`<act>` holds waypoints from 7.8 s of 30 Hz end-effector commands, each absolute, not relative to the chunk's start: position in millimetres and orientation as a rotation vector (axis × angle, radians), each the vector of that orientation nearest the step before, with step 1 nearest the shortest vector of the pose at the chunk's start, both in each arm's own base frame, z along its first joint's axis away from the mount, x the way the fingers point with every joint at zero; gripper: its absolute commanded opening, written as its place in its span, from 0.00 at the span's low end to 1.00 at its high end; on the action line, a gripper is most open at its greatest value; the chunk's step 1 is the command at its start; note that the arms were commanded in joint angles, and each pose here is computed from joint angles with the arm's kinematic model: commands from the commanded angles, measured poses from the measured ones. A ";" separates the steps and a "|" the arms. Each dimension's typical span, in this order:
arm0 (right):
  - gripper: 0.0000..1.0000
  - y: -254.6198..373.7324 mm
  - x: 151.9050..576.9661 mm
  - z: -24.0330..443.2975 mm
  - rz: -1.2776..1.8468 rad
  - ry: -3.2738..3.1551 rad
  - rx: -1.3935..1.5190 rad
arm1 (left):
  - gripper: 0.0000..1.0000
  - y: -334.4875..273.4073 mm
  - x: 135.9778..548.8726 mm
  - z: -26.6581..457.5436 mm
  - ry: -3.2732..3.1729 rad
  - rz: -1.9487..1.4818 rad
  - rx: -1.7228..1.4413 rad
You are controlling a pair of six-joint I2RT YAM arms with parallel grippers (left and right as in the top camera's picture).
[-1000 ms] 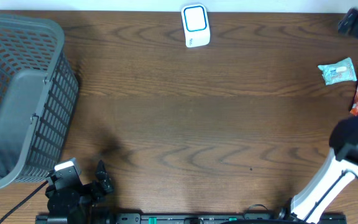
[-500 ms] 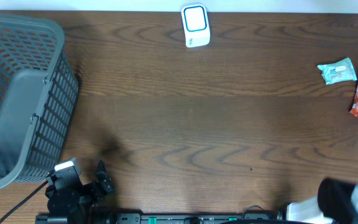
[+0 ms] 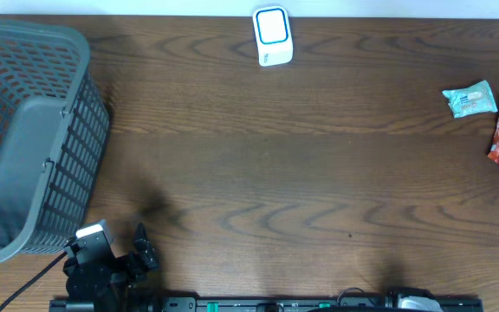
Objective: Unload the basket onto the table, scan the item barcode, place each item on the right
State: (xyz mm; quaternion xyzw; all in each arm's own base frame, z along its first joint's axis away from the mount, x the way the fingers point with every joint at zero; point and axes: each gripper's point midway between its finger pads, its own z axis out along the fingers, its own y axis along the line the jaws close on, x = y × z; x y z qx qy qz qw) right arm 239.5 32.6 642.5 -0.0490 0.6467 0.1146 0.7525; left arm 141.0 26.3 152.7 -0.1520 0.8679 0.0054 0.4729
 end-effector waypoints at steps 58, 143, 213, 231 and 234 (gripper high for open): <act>0.99 11.8 87.0 469.9 -0.019 1.019 -0.047 | 0.99 27.5 140.6 151.8 2.124 0.021 -0.375; 0.99 -69.9 233.7 142.9 0.120 1.572 0.766 | 0.99 -3.7 237.0 176.8 1.668 -0.142 -0.149; 0.99 -60.8 234.0 158.2 0.160 1.534 0.686 | 0.99 -0.8 243.9 136.8 1.723 -0.056 -0.080; 0.99 -29.6 244.4 156.0 -0.036 1.639 0.164 | 0.99 -0.8 243.9 136.8 1.723 -0.056 -0.080; 0.99 -30.1 244.3 156.0 -0.038 1.639 0.166 | 0.99 -0.8 243.9 136.8 1.723 -0.056 -0.080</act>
